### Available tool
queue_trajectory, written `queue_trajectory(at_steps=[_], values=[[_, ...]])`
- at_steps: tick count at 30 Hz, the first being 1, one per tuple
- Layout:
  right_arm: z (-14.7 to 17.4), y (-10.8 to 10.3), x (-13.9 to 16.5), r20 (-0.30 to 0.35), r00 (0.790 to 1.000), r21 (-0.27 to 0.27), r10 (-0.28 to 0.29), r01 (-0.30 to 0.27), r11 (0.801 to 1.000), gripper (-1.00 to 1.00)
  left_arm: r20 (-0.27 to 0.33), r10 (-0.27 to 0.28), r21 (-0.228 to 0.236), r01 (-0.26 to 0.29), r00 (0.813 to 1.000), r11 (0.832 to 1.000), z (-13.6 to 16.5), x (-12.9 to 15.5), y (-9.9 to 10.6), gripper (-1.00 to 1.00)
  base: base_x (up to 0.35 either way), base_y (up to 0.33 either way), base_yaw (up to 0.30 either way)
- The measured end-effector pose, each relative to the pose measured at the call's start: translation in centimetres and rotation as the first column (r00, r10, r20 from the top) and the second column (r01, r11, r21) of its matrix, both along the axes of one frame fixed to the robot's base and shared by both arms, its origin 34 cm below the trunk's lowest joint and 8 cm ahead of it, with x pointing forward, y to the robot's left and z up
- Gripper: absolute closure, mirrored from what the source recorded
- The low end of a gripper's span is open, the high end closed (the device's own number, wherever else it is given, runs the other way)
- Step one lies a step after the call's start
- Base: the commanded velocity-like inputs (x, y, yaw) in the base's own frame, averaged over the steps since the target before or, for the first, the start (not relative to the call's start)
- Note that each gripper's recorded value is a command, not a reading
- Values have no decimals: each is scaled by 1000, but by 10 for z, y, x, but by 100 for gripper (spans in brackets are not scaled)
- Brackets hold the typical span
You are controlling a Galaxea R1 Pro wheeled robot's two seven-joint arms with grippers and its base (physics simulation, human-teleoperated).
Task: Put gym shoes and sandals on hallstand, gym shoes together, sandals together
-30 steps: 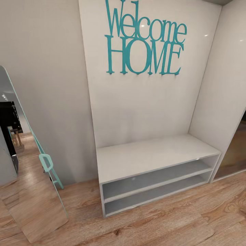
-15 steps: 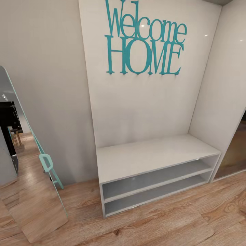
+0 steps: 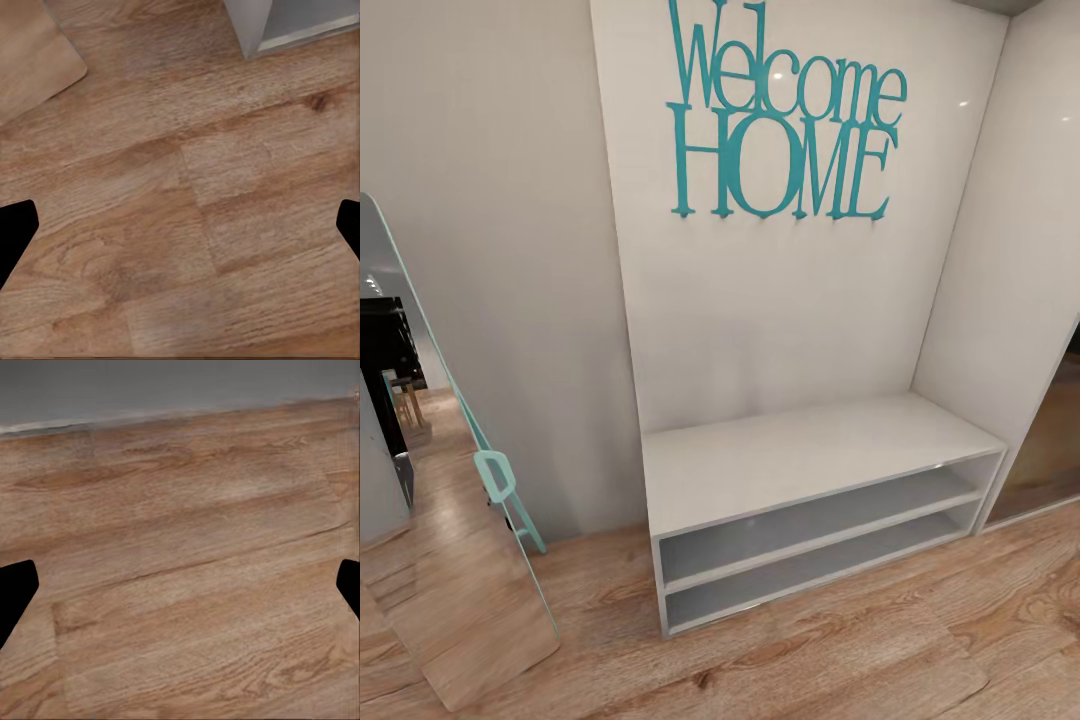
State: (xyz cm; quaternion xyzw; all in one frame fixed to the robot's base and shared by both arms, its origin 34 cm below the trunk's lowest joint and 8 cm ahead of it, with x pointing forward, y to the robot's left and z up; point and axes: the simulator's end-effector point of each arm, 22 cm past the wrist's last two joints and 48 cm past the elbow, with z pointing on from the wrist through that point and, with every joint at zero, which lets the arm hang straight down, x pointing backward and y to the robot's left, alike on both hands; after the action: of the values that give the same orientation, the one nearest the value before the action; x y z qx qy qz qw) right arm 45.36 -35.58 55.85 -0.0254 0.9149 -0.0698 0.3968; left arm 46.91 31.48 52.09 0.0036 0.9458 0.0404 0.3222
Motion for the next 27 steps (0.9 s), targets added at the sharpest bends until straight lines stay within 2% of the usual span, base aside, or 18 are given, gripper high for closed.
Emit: queue_trajectory(at_steps=[12,20,27], values=[[-5,6,-5,-2,1000,16,0,0,1000,-100,0,-1,-11,1,1000,1000,-2,-4,-3,-100,0,0,0],[-7,16,-6,3,1000,29,1,-1,1000,-100,55,-6,-11,6,998,1000,4,3,-5,-100,-13,-5,0],[-8,19,-7,4,1000,33,1,-1,999,-100,92,-8,-9,9,996,1000,9,8,-5,-100,-170,-121,0]])
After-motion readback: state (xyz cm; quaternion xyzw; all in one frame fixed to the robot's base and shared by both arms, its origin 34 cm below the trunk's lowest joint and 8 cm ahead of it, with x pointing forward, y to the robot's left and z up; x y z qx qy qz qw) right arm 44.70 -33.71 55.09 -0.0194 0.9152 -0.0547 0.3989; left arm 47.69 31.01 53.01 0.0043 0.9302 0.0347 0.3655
